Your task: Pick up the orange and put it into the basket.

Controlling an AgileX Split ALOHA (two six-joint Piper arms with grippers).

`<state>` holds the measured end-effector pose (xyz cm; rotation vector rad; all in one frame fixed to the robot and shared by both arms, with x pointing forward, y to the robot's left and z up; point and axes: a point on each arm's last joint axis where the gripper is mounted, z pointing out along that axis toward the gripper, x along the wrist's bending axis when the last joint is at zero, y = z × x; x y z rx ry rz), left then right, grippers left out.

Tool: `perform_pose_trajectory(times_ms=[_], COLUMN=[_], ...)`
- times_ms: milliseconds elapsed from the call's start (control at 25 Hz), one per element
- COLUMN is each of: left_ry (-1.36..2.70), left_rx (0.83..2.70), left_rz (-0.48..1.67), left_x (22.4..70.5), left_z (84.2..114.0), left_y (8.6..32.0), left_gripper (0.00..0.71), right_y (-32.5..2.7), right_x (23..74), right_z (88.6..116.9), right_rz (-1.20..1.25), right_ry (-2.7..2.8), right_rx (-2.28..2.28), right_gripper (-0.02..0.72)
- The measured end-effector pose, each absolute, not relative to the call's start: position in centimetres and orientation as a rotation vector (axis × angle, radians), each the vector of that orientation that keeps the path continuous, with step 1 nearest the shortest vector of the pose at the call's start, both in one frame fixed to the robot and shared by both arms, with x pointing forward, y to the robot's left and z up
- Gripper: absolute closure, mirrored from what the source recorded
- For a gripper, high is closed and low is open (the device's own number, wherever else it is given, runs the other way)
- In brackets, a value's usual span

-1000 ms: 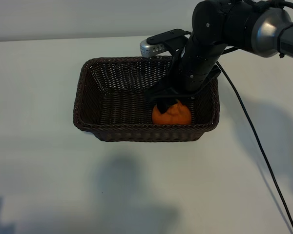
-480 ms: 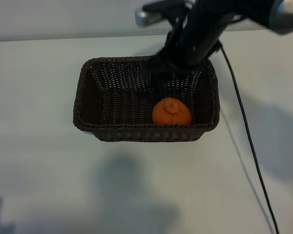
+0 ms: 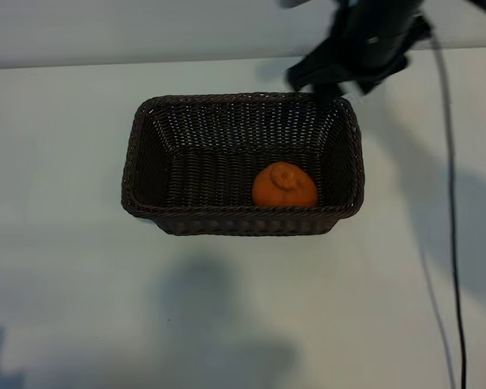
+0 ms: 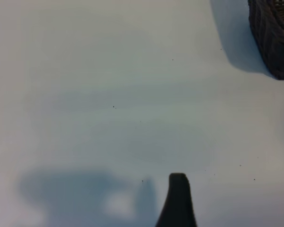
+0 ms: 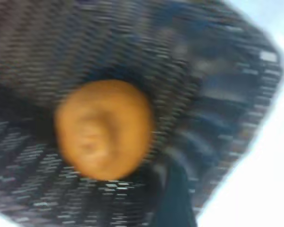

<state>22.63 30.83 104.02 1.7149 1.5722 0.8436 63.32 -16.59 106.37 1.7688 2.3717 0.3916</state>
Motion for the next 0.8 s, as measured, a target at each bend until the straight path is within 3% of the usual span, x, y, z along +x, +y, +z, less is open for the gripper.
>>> perform_pose_trajectory(times_ms=[440,800], left_ry=[1.571,1.571], left_rx=[1.716,1.716], left_rz=[0.844,0.844], left_x=[22.6,22.6], left_z=[104.0,104.0], left_y=[30.8,30.8], left_gripper=[0.118,0.118], right_y=[-30.8,-37.5], right_x=[65.5,64.8], right_z=[106.4,106.7], right_rz=[0.289,0.291], right_ry=[2.009,1.814], right_rx=[2.079,2.233], right_gripper=[0.126,0.158])
